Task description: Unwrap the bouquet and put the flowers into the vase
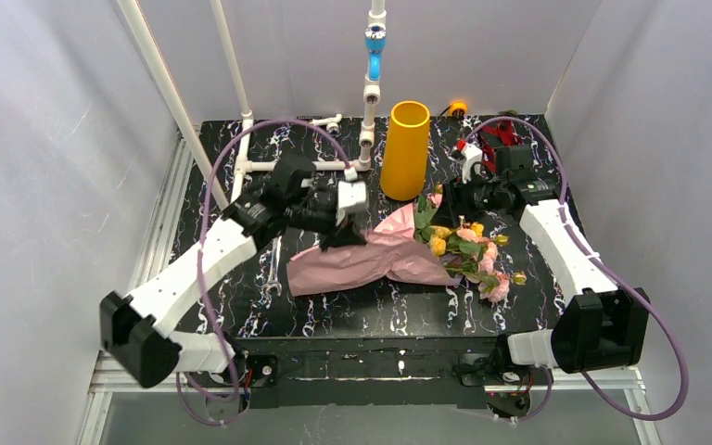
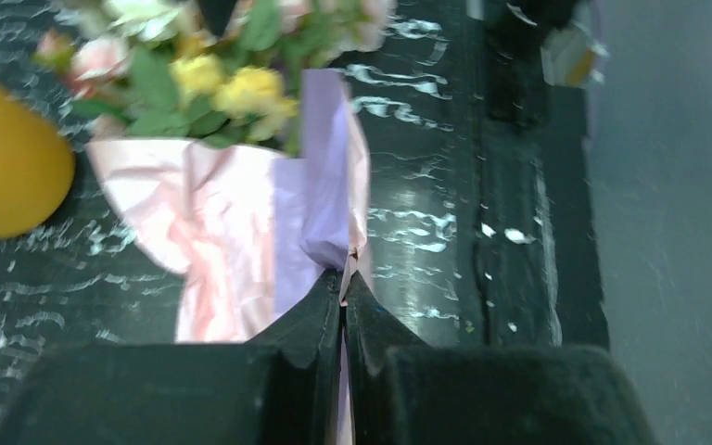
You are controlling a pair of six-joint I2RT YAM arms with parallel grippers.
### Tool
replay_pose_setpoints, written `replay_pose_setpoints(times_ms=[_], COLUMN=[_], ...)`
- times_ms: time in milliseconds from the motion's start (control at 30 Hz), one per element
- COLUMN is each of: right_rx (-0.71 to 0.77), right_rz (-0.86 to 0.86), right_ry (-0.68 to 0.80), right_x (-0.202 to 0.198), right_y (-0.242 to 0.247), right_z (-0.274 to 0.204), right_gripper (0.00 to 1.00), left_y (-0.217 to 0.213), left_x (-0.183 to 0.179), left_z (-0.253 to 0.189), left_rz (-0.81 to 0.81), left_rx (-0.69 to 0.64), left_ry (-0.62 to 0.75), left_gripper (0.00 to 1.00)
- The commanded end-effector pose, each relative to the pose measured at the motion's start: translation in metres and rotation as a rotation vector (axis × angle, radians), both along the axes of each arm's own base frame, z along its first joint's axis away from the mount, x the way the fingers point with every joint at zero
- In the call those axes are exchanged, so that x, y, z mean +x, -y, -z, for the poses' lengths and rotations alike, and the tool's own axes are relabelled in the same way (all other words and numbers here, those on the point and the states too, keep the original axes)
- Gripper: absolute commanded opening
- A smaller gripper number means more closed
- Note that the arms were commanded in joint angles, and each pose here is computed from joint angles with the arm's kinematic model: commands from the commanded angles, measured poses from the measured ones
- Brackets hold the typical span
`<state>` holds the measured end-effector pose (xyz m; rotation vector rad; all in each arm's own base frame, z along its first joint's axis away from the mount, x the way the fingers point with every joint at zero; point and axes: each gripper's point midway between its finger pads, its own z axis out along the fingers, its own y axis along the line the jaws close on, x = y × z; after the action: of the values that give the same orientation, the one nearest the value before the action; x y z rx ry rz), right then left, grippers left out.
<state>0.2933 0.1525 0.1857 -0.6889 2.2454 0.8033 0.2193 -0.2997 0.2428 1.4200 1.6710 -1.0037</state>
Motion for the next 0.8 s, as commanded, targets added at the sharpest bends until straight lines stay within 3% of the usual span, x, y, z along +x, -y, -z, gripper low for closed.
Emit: replay_pose_setpoints(times_ms=[0,133,367,533,767], right_rx=[-0.015,-0.088,-0.294,-0.383,-0.464], right_rz=[-0.117,-0.264,-0.529,-0.688,-0.852], right_ry=[0.062,0.080,0.196,0.258,0.345], right_x=[-0.012,-0.040,-0.083,-0.108,-0.134], right_y=[-0.019,-0.040,-0.060,-0.065,-0.055], right_z=[-0.009,0.011,0.054,0.079,0.105], right_gripper=[0.67,0.59,0.48,0.48,0.50], left_y=[-0.016,-0.029,-0.043,-0.049,-0.070], left_x=[-0.079,-0.116,-0.150,-0.150,-0.106], left_z=[0.022,0.051,0.092,0.078,0.053], left_rz=[0.300,0.441,0.602,0.510,0.094], left_rx=[0.021,0.076,0.176,0.185,0.166], left_ry=[0.057,0.125,0.205,0.208,0.221], left_gripper=[0.00,0.00,0.00,0.44,0.66])
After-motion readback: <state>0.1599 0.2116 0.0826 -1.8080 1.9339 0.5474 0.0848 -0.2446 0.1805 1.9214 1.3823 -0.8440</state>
